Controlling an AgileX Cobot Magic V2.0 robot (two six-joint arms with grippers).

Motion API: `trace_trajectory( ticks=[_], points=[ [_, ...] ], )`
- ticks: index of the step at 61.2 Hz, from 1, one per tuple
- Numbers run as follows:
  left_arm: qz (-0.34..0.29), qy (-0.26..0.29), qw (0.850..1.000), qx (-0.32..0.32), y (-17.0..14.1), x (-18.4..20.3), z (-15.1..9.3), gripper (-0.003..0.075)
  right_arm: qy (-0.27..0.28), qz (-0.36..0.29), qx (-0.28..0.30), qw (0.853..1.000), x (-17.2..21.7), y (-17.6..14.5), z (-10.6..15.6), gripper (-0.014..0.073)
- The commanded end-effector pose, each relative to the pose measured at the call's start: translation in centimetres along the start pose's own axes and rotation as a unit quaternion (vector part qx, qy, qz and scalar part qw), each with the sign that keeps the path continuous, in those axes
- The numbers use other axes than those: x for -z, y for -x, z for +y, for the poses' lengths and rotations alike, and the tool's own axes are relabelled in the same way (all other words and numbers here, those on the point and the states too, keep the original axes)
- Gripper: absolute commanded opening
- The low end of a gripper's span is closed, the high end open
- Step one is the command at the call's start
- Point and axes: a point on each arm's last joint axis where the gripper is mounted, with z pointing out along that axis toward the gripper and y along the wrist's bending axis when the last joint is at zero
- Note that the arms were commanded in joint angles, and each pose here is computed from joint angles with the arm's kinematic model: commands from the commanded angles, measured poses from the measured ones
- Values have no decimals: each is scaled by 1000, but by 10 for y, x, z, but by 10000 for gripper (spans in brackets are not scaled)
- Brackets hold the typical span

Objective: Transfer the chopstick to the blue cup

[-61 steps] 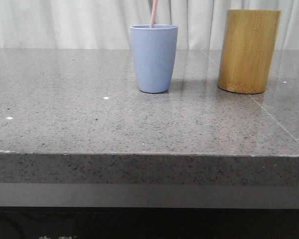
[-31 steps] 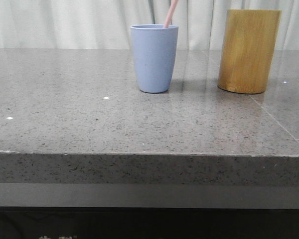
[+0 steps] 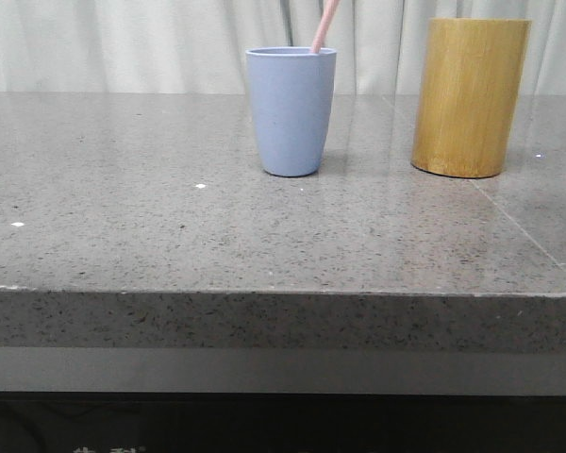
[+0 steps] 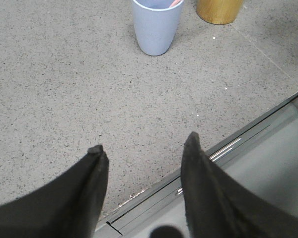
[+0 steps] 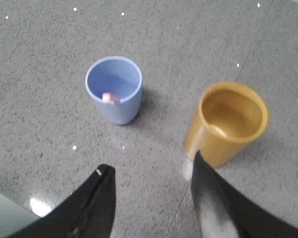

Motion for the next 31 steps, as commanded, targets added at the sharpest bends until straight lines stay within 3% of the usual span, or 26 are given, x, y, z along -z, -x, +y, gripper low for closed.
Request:
trace_trajectory(
  ticks=[1, 18, 31],
  points=[
    [-49, -6, 999, 5, 11, 6, -2, 347, -4, -82, -17, 997, 27, -13, -3, 383],
    [-48, -6, 999, 5, 12, 5, -2, 347, 0, -113, -35, 993, 55, -77, -7, 383],
    [-48, -6, 999, 5, 12, 5, -2, 347, -31, -120, -13, 992, 64, -104, -13, 383]
  ],
)
